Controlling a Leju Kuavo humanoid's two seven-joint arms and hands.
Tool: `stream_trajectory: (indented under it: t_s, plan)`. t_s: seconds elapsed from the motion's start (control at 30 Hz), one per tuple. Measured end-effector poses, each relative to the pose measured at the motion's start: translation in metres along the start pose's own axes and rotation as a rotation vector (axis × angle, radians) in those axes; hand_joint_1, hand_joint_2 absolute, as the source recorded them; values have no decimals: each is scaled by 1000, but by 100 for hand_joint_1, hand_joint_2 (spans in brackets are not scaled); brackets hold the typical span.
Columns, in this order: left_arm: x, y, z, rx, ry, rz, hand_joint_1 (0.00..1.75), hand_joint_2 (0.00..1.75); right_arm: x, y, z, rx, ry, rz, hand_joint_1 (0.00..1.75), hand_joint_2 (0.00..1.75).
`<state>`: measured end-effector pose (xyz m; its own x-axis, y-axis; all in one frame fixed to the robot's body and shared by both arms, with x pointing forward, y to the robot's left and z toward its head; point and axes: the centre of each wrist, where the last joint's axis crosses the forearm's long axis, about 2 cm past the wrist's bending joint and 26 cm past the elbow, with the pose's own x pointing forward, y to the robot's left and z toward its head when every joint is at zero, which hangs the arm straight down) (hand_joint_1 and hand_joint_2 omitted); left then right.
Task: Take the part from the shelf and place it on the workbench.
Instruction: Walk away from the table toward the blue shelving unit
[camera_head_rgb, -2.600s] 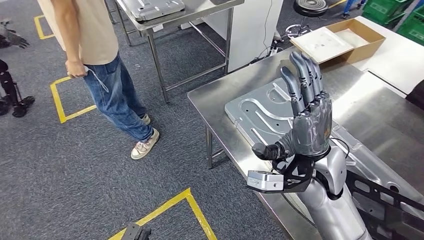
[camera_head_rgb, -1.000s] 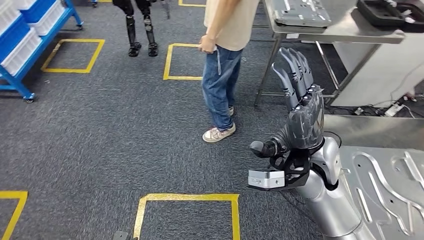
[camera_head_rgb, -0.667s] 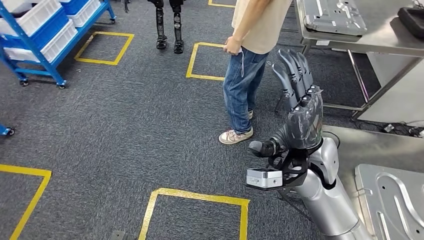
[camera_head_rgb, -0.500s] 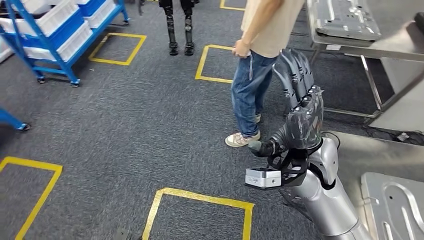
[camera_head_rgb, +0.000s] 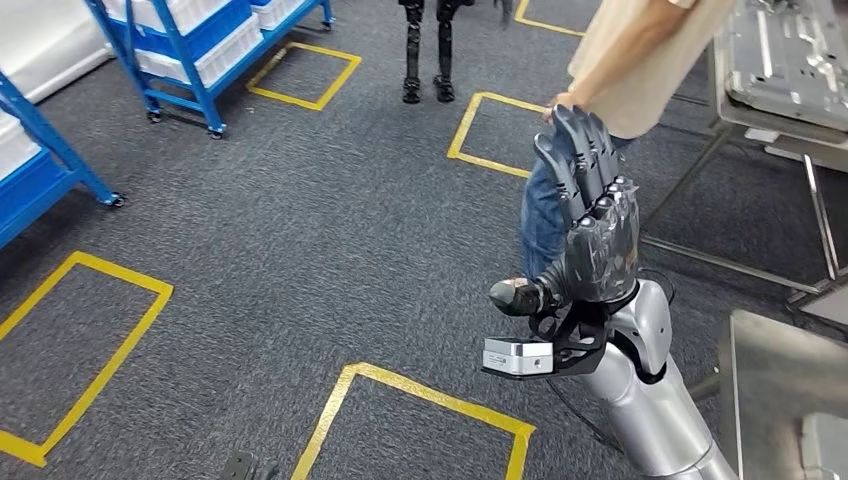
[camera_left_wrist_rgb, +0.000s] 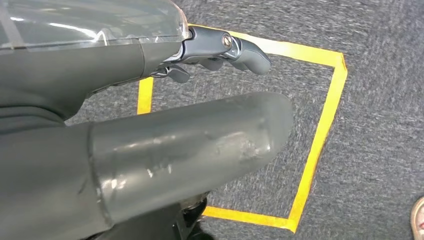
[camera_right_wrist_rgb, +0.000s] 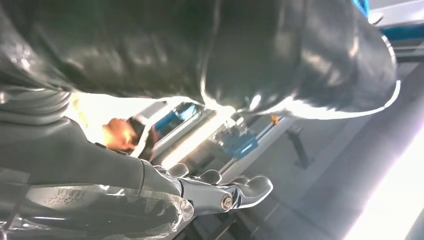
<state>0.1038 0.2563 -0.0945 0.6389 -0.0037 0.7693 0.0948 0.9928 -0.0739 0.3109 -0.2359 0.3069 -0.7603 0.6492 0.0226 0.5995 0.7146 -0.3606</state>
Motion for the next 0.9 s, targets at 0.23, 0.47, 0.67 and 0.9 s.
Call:
stream_trajectory:
  t_s: [0.23, 0.47, 0.67, 0.9]
  plan:
    - [-7, -5, 4, -6, 31, 13, 0, 0, -2, 2, 5, 18, 16, 2, 0, 0]
    - [-11, -7, 6, -7, 44, 18, 0, 0, -2, 2, 5, 20, 18, 4, 0, 0]
    - [-12, -6, 7, 4, 48, 24, 0, 0, -3, 4, 9, 29, 32, 4, 0, 0]
    - [-12, -4, 7, 15, 47, 26, 0, 0, -4, 4, 8, 26, 33, 7, 0, 0]
